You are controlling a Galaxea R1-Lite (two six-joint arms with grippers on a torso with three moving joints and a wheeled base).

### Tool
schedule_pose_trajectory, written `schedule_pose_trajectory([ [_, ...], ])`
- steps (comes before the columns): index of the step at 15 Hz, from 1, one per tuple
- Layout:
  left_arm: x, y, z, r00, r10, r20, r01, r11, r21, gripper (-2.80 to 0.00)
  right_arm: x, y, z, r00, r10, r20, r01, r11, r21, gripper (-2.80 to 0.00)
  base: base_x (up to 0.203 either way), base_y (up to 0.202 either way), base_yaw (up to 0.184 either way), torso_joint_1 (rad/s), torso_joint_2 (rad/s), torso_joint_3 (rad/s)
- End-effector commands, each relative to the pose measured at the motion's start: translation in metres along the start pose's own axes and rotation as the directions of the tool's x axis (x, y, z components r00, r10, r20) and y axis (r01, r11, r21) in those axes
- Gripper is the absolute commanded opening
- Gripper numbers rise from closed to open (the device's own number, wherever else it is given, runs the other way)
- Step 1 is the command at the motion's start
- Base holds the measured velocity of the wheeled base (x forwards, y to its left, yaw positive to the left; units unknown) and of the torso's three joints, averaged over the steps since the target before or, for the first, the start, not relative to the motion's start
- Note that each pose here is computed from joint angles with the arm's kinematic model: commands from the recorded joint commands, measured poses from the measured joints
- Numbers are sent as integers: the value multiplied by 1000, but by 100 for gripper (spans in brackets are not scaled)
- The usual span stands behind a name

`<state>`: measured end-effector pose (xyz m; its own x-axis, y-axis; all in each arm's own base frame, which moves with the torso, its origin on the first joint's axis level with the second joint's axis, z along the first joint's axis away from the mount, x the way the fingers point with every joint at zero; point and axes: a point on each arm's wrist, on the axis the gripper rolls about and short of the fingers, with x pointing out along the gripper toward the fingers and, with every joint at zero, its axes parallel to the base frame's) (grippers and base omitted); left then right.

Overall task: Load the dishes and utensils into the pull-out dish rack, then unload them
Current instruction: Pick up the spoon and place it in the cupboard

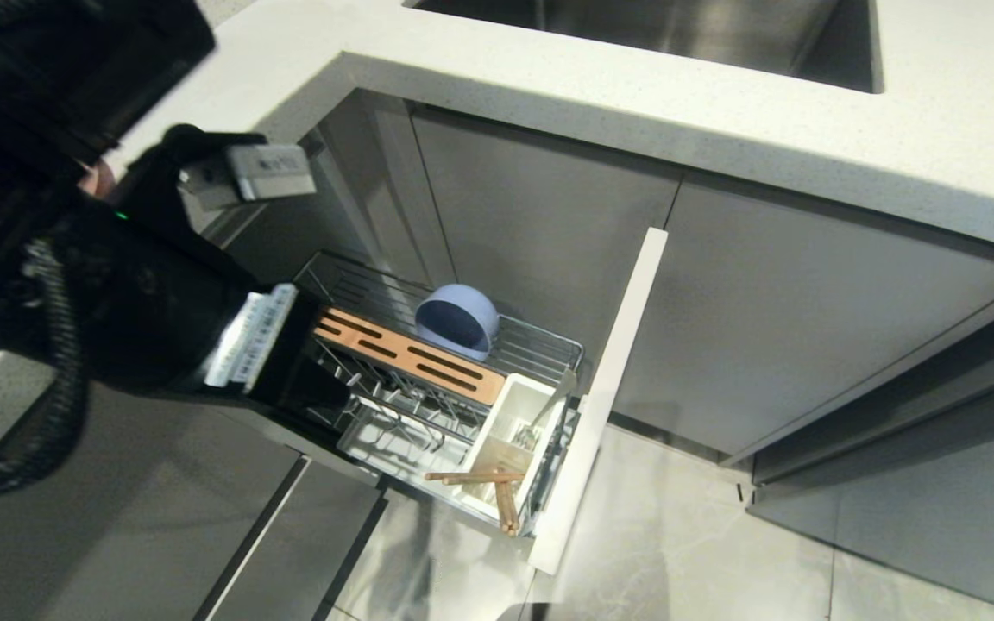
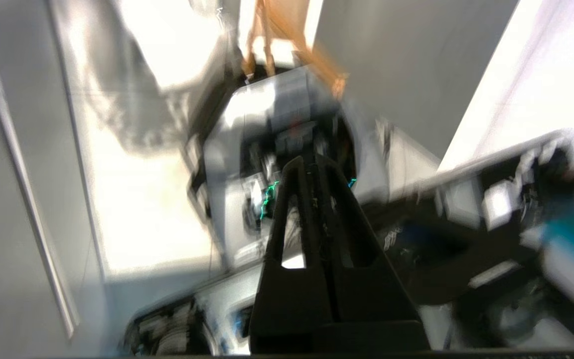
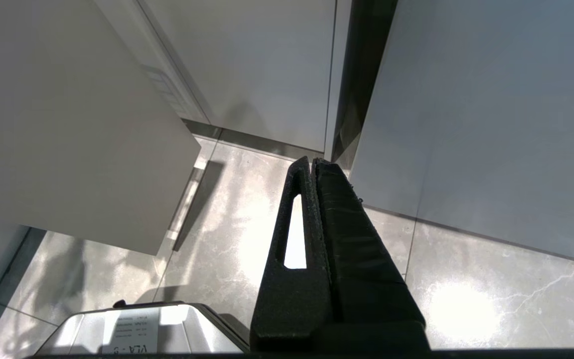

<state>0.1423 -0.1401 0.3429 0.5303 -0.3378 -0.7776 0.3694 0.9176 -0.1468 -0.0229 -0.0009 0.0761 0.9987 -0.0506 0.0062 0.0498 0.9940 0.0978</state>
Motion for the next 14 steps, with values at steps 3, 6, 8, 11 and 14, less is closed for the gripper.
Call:
schedule_pose_trajectory([
  [3,-87,36,-11,901,14,434,59,986,-155,-280,0,0,0,1000,0,5,0,1000,1,-280,0,0,0,0,0,0],
  [6,-124,59,-15,764,149,628,48,958,-284,-280,0,0,0,1000,0,5,0,1000,1,-280,0,0,0,0,0,0],
  [8,-141,71,-19,671,269,691,-1,932,-361,-280,0,0,0,1000,0,5,0,1000,1,-280,0,0,0,0,0,0],
  [11,-154,88,-25,542,495,679,-172,857,-486,-280,0,0,0,1000,0,5,0,1000,1,-280,0,0,0,0,0,0],
  [14,-157,102,-33,447,668,595,-352,743,-570,-280,0,0,0,1000,0,5,0,1000,1,-280,0,0,0,0,0,0],
])
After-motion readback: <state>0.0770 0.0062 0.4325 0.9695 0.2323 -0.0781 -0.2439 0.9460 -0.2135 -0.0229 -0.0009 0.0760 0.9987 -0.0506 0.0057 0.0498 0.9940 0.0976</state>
